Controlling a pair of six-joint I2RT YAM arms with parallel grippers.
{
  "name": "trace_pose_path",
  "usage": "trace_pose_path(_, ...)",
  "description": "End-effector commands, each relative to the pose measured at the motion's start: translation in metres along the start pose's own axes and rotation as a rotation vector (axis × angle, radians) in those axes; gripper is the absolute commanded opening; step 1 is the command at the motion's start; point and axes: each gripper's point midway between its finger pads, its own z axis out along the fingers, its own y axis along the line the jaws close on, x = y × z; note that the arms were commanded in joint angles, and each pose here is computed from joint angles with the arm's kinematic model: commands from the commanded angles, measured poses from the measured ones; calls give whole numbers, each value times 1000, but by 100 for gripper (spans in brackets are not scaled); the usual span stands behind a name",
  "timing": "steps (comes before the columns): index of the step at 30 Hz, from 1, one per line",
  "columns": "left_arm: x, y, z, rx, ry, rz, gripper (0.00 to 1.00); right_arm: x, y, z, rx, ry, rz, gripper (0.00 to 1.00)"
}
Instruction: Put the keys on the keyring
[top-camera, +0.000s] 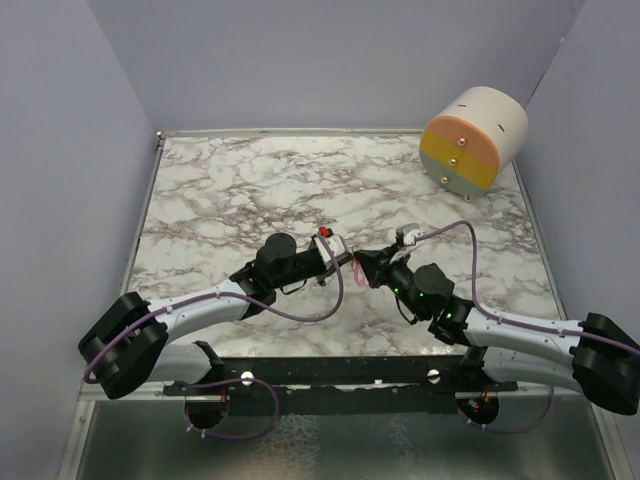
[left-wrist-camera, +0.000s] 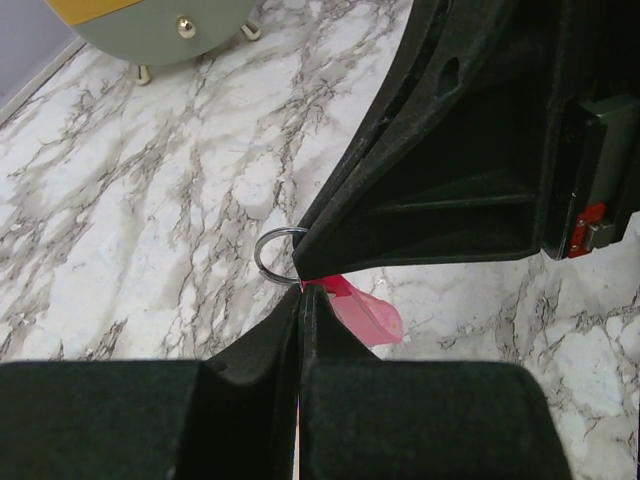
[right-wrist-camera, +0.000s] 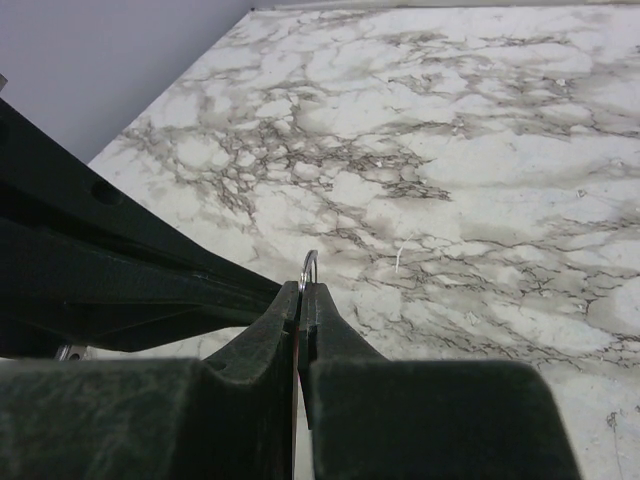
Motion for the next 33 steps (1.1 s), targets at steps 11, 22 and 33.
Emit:
trace_pose_path(11, -35, 3, 5, -28, -80, -72, 0, -52, 6, -5, -41, -278, 49, 1)
trace_pose_path(22, -46, -2, 0, -10, -109, -91, 22, -77, 4, -19, -60, -427, -13, 1)
trace_pose_path(33, -70, 21, -26, -166, -183, -82, 36, -89, 8, -24, -82, -474, -116, 1)
